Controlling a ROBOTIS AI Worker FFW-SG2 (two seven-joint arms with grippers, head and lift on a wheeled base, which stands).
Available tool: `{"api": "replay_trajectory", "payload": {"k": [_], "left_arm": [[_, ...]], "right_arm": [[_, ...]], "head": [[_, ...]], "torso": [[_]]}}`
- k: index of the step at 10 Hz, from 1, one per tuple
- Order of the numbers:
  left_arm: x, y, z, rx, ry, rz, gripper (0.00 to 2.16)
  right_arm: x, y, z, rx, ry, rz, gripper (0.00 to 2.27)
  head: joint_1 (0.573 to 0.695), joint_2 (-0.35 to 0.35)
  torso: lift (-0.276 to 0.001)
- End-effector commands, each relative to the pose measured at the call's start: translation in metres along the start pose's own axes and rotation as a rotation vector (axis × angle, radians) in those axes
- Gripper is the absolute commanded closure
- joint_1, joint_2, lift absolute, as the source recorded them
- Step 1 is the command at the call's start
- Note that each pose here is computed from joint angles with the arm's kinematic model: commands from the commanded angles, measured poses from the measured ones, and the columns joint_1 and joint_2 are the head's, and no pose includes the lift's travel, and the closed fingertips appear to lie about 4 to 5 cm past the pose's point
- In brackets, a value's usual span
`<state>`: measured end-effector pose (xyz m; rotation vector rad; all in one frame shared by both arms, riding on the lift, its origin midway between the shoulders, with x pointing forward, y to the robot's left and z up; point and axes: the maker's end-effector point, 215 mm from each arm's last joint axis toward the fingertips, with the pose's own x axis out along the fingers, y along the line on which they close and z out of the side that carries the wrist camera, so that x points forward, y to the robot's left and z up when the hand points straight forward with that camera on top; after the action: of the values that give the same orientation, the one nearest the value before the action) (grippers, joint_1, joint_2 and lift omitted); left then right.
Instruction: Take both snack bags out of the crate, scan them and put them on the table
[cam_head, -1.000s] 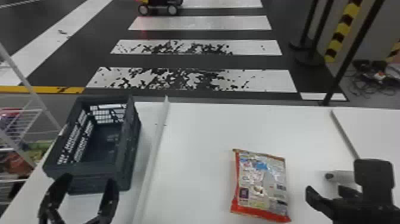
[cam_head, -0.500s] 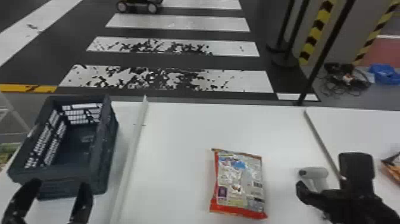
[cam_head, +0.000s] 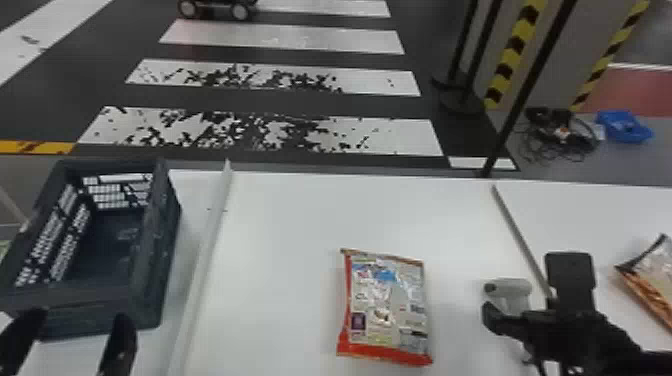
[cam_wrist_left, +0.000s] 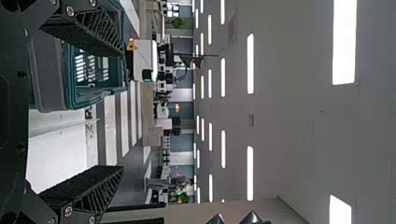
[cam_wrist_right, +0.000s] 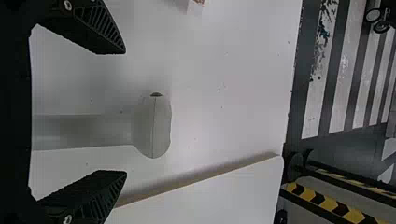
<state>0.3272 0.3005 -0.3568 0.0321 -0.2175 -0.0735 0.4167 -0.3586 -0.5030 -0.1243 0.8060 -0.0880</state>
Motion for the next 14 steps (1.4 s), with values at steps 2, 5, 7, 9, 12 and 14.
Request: {"api": "replay_trajectory", "payload": {"k": [2, 5, 7, 9, 12, 14], "left_arm": [[0.0, 0.002, -0.006, 0.001, 0.01, 0.005, 0.14], [0.0, 0.002, -0.007, 0.0, 0.01, 0.007, 0.14], [0.001, 0.002, -0.007, -0.001, 0.008, 0.009, 0.14], [0.001, 0.001, -0.006, -0.002, 0.007, 0.007, 0.14], [0.001, 0.001, -0.005, 0.0, 0.004, 0.006, 0.14], [0.0, 0.002, -0.006, -0.001, 0.007, 0.007, 0.14]], "right_arm": [[0.015, -0.016, -0.012, -0.014, 0.036, -0.014, 0.07], [0.023, -0.017, -0.017, -0.014, 0.051, 0.0, 0.32], [0.025, -0.018, -0.024, -0.012, 0.078, 0.018, 0.69], [0.025, -0.025, -0.031, -0.004, 0.103, -0.001, 2.08], [0.024, -0.035, -0.032, 0.009, 0.103, -0.021, 2.25], [0.019, -0.04, -0.024, 0.017, 0.077, -0.038, 2.25]], "head": [[0.695, -0.094], [0.695, -0.118], [0.695, -0.117], [0.695, -0.12], [0.695, -0.143], [0.695, -0.153]], "torso": [[-0.094], [-0.094], [-0.094], [-0.094], [-0.094], [-0.094]]}}
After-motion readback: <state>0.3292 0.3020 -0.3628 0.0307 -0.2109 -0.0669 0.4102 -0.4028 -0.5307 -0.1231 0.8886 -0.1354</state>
